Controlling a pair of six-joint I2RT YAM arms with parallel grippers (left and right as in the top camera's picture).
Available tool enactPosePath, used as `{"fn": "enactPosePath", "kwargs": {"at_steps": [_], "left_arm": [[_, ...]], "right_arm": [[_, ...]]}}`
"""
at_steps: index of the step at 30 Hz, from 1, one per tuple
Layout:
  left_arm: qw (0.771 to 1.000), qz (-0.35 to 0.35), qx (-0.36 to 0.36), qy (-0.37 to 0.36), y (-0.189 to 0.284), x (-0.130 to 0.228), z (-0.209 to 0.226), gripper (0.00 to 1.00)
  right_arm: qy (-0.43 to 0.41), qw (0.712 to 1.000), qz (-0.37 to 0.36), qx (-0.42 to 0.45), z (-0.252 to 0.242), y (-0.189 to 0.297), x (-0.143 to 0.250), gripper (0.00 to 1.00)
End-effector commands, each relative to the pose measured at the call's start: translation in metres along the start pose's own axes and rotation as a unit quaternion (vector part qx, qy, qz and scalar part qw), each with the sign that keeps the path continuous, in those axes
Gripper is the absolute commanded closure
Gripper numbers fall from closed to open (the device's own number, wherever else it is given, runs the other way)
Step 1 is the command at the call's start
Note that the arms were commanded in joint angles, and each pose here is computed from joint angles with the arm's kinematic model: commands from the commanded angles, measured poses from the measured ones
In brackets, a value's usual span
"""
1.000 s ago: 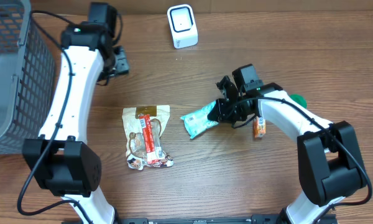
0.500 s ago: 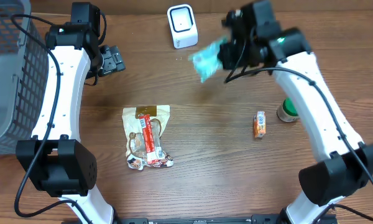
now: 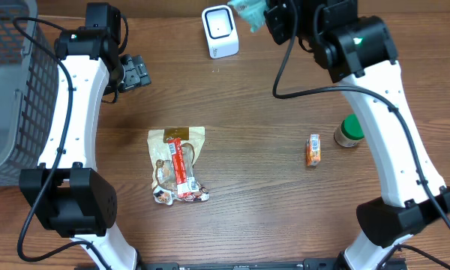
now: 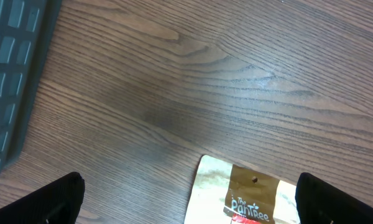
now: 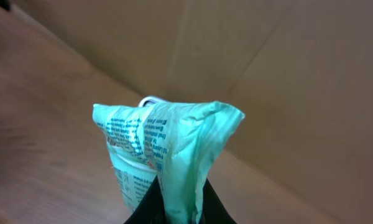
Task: Scan the item barcode
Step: 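Lift the wipes pack and carry it toward the white scanner, then hold the wipes pack in front of the white scanner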
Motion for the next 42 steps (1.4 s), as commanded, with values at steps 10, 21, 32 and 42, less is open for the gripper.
{"fn": "enactPosePath", "kwargs": {"at_steps": [10, 21, 32, 42], "left_arm": [[1.000, -0.007, -0.005, -0.004, 0.004, -0.003, 0.003, 0.00], [1.000, -0.007, -0.005, -0.004, 0.004, -0.003, 0.003, 0.00], [1.000, -0.007, -0.005, -0.004, 0.004, -0.003, 0.003, 0.00], [1.000, -0.007, -0.005, -0.004, 0.004, -0.003, 0.003, 0.00]], "right_arm": [[0.131, 0.983, -0.008, 0.130, 0.011, -0.095, 0.012, 0.96], [0.149, 0.963, -0.033, 0.220, 0.009, -0.178, 0.040, 0.96], [0.158, 0.958, -0.061, 0.232, 0.020, -0.220, 0.059, 0.96], [0.269, 0.927, -0.050, 0.256, 0.025, -0.249, 0.080, 0.96]]}}
Point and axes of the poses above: each gripper's point midway between its finger pads, its own y axis back along the fingers, its own z axis along the line the jaws close on, x = y × z, the point moved 2 cm from there along y, back along the fingers, and after that the axes turned 13 degrees about -y, right-handed, at the moved point
